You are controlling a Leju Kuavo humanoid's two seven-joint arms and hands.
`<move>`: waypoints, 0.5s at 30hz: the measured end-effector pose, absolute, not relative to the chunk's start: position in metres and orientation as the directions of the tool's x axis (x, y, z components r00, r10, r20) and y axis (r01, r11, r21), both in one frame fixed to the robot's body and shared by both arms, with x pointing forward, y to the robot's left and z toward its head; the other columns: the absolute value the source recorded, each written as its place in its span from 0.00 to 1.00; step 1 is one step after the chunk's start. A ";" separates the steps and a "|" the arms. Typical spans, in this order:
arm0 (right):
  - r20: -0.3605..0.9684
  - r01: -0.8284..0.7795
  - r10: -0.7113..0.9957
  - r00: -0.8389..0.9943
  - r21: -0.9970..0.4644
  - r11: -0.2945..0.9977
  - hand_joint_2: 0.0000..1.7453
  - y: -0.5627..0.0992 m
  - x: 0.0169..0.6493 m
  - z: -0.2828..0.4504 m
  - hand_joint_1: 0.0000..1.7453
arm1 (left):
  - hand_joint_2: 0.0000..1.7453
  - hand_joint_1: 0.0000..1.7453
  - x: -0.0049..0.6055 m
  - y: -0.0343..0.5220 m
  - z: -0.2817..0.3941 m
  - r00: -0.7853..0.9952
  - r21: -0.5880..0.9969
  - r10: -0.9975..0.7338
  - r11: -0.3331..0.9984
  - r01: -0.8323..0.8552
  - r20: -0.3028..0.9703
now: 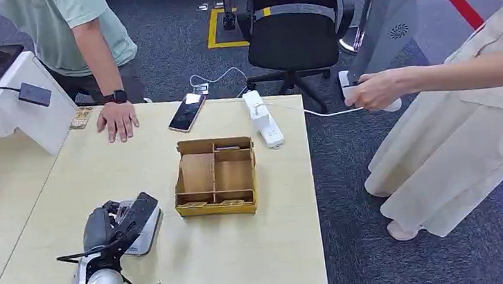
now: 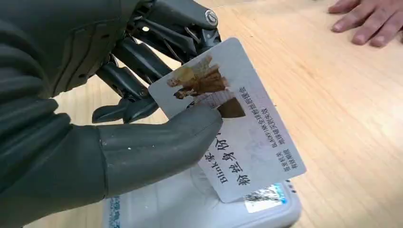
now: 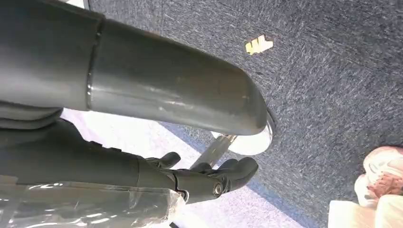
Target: Pass the card to the sensor for recognition and then transmit it.
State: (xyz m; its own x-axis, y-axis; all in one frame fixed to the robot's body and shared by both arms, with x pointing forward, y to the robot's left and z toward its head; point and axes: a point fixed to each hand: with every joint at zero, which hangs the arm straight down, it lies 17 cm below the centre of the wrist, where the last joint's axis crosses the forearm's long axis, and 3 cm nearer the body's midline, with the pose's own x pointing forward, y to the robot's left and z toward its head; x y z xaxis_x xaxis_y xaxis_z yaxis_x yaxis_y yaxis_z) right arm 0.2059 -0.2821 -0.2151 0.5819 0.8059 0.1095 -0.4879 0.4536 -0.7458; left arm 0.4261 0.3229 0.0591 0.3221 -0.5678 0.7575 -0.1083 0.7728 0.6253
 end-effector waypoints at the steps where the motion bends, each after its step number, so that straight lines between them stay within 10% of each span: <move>1: 0.110 -0.487 0.806 0.582 -0.746 0.454 0.00 -0.282 0.207 -0.215 0.00 | 1.00 1.00 0.424 0.325 0.056 0.333 0.634 -0.574 0.766 -0.103 0.748; 15: 0.122 -0.471 0.803 0.584 -0.755 0.457 0.00 -0.288 0.214 -0.213 0.00 | 1.00 1.00 0.403 0.342 0.026 0.435 0.682 -0.606 0.731 -0.028 0.666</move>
State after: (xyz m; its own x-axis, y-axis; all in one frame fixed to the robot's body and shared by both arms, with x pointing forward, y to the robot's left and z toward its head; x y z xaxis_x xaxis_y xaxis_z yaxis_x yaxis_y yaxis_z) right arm 0.2135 -0.2883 -0.2126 0.5836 0.8028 0.1221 -0.4707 0.4570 -0.7547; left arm 0.4027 0.3417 0.0255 0.4351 -0.6056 0.6662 -0.0278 0.7306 0.6823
